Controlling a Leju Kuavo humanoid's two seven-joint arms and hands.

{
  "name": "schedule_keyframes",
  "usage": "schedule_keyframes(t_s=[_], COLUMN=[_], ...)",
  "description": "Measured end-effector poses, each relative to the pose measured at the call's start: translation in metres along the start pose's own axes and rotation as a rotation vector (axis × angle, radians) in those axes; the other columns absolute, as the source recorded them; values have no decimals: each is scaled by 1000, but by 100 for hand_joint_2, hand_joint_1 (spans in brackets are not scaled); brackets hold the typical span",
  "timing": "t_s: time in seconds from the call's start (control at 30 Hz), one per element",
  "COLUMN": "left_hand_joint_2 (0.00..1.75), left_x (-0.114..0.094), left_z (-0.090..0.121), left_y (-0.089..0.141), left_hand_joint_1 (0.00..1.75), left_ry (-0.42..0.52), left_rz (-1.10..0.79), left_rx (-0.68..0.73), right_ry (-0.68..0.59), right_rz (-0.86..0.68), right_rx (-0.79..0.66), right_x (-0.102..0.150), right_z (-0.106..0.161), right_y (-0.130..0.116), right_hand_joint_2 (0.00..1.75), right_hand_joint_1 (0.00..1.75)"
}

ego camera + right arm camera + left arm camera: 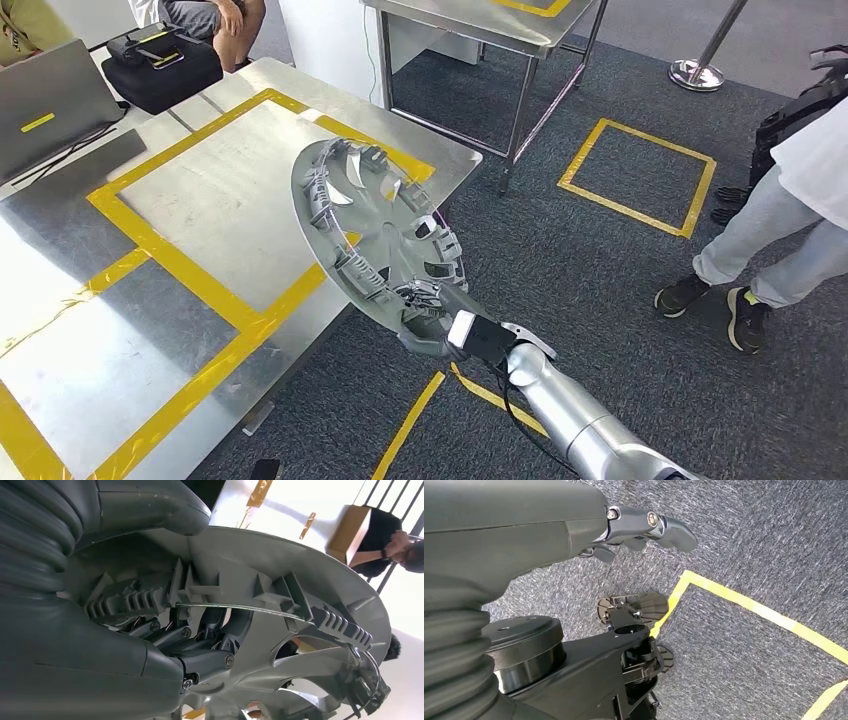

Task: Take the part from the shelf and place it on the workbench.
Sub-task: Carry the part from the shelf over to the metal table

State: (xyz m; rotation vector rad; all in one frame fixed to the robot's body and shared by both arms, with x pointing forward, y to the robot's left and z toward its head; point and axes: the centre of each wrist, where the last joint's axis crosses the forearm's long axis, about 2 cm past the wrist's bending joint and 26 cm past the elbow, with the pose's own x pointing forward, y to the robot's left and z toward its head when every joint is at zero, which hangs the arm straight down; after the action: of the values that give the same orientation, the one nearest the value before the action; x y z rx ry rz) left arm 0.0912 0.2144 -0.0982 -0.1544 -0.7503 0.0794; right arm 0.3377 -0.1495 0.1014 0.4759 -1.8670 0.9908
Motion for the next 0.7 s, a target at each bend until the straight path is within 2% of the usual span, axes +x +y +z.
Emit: schedule_keyframes(t_s=[0.37, 0.43, 0.53, 0.7], left_hand_joint_2=[175, 175, 175, 175], left_x=[-1, -1, -3, -4], left_z=[1, 1, 2, 3], left_y=[0, 0, 0, 0], left_hand_joint_1=[0, 0, 0, 0], left_ry=[5, 5, 6, 8], left_rz=[13, 15, 18, 17], left_rx=[-3, -1, 0, -3], right_ry=[83, 119, 188, 236], right_rz=[141, 234, 473, 764], right_rx=[-31, -31, -41, -56], right_x=[-5, -4, -3, 1], right_z=[10, 12, 17, 25], right_y=[-11, -15, -25, -37], right_hand_joint_2=[175, 175, 175, 175], right_hand_joint_1=[175, 175, 175, 175])
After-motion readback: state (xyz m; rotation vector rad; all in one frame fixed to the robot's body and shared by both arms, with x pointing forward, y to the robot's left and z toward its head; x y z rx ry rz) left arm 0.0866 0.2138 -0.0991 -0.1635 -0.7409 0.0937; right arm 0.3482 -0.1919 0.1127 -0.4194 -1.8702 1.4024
